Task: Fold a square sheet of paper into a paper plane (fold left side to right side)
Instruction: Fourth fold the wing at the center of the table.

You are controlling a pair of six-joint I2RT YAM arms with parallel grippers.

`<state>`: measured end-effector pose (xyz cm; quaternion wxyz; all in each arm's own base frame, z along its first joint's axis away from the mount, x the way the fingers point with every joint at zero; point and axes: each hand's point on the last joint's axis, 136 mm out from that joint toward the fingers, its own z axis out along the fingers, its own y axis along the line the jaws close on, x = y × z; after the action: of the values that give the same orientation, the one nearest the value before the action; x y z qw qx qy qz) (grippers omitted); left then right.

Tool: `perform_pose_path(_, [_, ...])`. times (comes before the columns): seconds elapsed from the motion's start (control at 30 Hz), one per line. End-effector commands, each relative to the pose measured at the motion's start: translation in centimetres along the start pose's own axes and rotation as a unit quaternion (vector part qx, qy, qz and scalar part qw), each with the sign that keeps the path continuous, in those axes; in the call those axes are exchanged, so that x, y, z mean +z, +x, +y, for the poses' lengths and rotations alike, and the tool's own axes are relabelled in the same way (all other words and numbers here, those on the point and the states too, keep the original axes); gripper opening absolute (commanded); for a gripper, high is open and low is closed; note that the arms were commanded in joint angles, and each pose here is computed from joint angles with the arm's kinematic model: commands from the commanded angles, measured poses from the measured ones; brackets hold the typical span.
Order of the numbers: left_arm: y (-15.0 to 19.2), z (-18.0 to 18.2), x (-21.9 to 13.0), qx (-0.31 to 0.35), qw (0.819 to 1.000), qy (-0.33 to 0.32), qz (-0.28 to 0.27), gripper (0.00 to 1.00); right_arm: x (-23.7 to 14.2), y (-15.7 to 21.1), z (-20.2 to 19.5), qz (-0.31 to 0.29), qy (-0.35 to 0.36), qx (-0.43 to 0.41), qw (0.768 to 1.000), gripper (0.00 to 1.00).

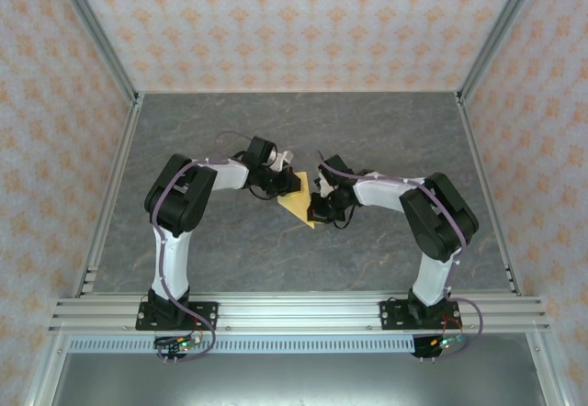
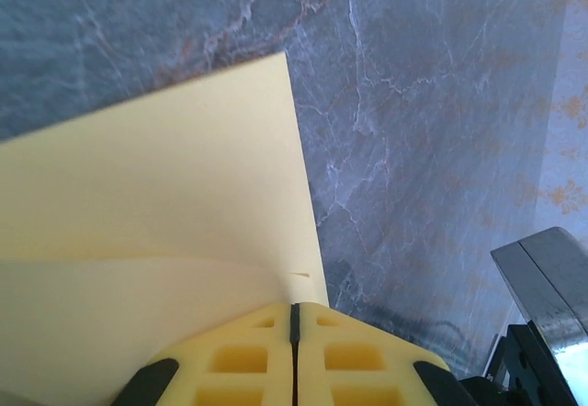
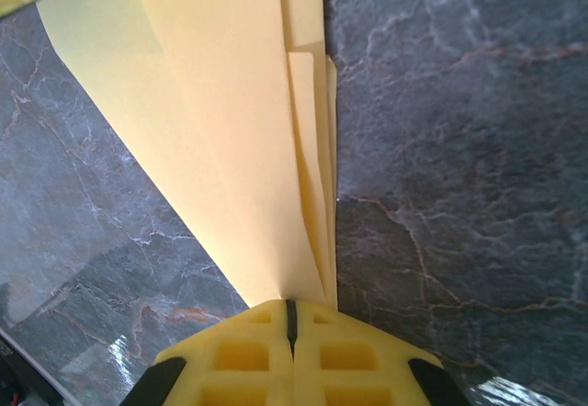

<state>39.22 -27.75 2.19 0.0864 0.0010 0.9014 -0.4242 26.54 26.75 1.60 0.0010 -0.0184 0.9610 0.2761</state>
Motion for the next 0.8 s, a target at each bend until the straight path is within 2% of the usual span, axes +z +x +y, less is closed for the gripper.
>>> perform_pose_path(0.0, [-2.7, 3.3, -0.9, 0.007, 0.998, -0.045, -0.030, 0.06, 0.7, 3.9, -7.4, 0.059, 0.141, 0.051, 0.987, 0.00])
perform_pose_path(0.77, [-9.7, 6.8, -3.6, -0.003, 0.998, -0.029, -0.061, 0.10, 0.3, 3.9, -7.1, 0.054, 0.138, 0.049, 0.988, 0.00])
